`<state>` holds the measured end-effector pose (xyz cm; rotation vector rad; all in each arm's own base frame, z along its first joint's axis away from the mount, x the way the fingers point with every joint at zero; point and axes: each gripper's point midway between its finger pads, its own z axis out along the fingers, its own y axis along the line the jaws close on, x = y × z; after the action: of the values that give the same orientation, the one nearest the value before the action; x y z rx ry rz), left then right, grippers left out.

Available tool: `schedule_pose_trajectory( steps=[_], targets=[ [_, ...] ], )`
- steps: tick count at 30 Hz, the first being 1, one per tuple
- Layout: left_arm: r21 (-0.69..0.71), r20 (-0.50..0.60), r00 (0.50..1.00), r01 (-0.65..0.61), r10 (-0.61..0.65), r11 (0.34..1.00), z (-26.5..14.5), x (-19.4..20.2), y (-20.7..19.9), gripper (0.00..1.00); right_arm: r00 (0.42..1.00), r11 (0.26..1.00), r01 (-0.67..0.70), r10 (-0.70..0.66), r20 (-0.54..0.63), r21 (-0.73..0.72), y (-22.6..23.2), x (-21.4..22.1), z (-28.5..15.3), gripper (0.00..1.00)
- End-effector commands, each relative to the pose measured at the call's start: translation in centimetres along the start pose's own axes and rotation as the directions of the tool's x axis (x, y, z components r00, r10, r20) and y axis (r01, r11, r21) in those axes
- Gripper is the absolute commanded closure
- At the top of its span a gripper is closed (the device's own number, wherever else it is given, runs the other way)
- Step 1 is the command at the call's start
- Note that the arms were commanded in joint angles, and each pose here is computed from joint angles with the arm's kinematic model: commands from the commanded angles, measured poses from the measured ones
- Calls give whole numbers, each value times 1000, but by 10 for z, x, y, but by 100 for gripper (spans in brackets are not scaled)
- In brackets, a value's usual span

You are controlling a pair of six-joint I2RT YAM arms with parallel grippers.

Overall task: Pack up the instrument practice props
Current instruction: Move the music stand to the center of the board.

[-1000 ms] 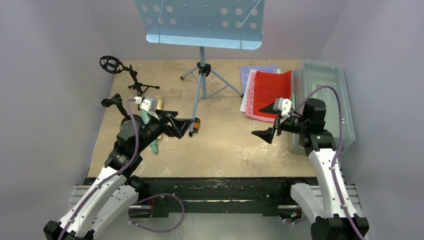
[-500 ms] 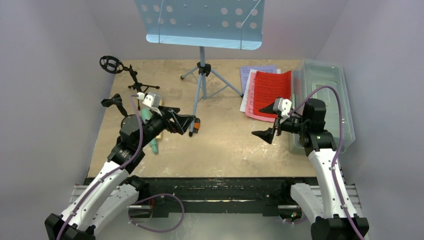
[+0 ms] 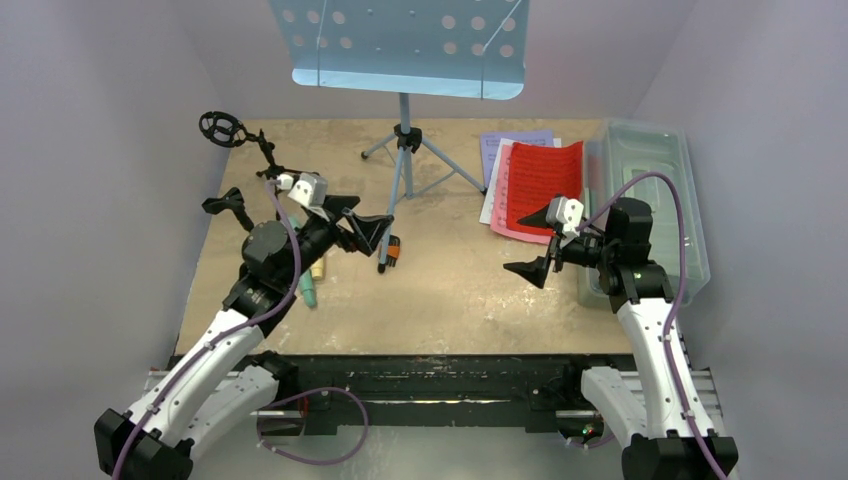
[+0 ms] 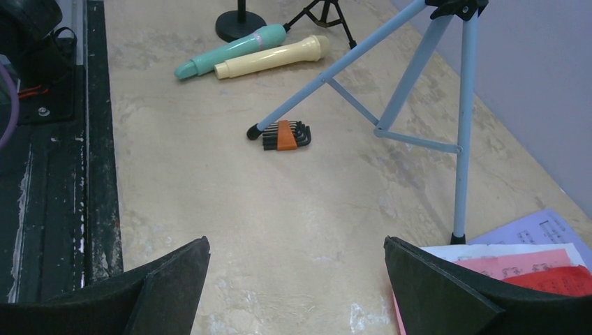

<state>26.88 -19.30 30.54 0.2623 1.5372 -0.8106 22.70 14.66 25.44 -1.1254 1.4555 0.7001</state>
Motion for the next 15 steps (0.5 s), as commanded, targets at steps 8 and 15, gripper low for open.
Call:
schedule_pose_trajectory(
  steps=[8,15],
  targets=[
    [-68,129,969,-202,210,977,12,-27,18,0,999,999,34,-33,27,-19,4,-9,-1,1],
    [-106,132,951,-265,278,958,13,-16,31,0,999,999,32,-31,29,-23,4,-9,-1,1]
  ],
)
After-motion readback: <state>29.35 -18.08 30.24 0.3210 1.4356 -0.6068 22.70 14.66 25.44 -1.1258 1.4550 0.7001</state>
